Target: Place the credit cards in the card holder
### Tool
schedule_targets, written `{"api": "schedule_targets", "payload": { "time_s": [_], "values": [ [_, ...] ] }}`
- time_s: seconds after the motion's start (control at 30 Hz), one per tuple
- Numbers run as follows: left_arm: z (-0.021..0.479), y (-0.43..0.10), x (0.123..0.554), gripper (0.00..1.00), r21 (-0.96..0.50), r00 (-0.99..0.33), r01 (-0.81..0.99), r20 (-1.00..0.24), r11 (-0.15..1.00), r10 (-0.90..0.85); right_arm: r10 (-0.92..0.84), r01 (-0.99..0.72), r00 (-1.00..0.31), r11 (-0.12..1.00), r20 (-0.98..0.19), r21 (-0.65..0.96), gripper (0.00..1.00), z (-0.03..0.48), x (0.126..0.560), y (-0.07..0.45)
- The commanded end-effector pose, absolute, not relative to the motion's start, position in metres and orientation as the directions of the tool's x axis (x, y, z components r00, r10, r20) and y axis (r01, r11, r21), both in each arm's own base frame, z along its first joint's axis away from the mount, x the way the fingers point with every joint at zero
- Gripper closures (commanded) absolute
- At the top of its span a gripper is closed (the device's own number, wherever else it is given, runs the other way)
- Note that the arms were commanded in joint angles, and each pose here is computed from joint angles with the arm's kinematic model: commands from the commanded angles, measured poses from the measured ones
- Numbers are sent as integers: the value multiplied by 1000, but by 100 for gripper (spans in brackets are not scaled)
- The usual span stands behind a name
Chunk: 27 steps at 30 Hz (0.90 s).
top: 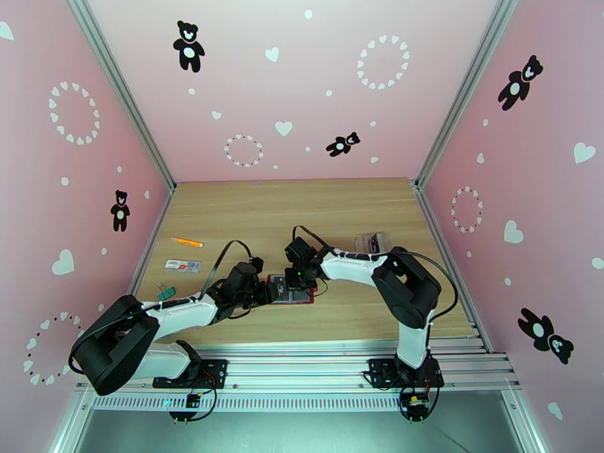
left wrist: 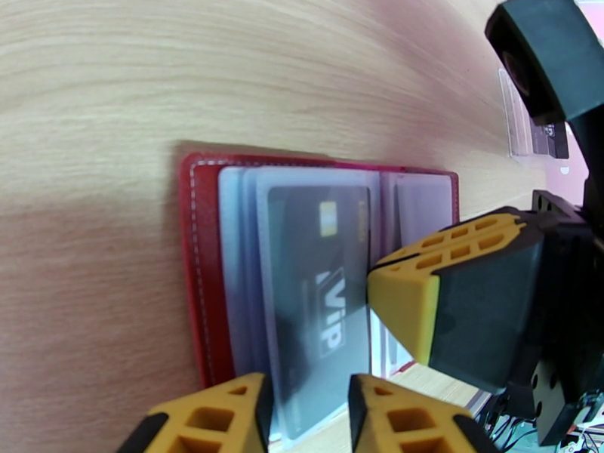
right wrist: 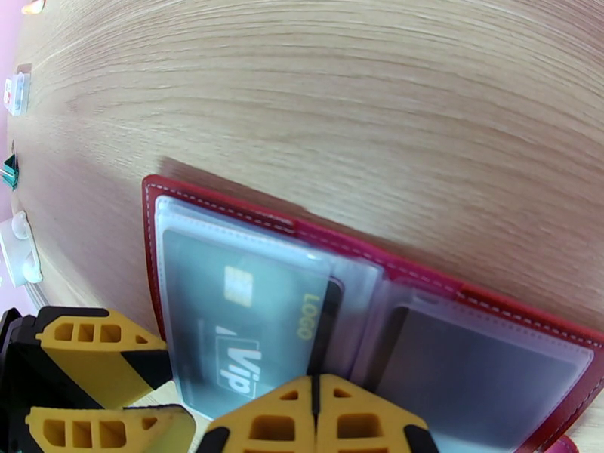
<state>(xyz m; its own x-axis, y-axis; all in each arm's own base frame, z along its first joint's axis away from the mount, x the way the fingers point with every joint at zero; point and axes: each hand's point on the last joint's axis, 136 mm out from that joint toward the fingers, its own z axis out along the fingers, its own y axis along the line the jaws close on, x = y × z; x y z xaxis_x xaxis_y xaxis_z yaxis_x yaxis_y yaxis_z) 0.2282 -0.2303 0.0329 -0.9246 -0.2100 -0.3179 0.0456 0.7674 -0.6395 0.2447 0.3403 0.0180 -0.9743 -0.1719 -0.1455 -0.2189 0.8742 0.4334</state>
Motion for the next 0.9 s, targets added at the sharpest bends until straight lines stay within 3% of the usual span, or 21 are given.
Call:
{"api": "schedule_targets", "payload": {
  "time_s": [0.0,0.47,0.6,0.73,0.87],
  "values": [
    [42,-238,231,67,-650,-918,78,-342,756,-199,-189,-214,-977,897,-102,387,100,-1,237,331],
    [66,-251,232,67,-693,-912,130,-363,709,-189,-179,-228,-972,871,-152,436,100,21,240,338],
    [73,-257,233,67,-706,-912,143,-366,693,-184,-168,-235,-968,866,-186,441,89,35,242,337],
    [78,-267,234,67,-712,-914,159,-368,684,-171,-147,-237,-961,874,-234,424,69,54,247,328],
    [78,-273,236,67,-705,-916,165,-369,690,-157,-132,-222,-956,909,-262,353,64,63,254,303]
  ]
}}
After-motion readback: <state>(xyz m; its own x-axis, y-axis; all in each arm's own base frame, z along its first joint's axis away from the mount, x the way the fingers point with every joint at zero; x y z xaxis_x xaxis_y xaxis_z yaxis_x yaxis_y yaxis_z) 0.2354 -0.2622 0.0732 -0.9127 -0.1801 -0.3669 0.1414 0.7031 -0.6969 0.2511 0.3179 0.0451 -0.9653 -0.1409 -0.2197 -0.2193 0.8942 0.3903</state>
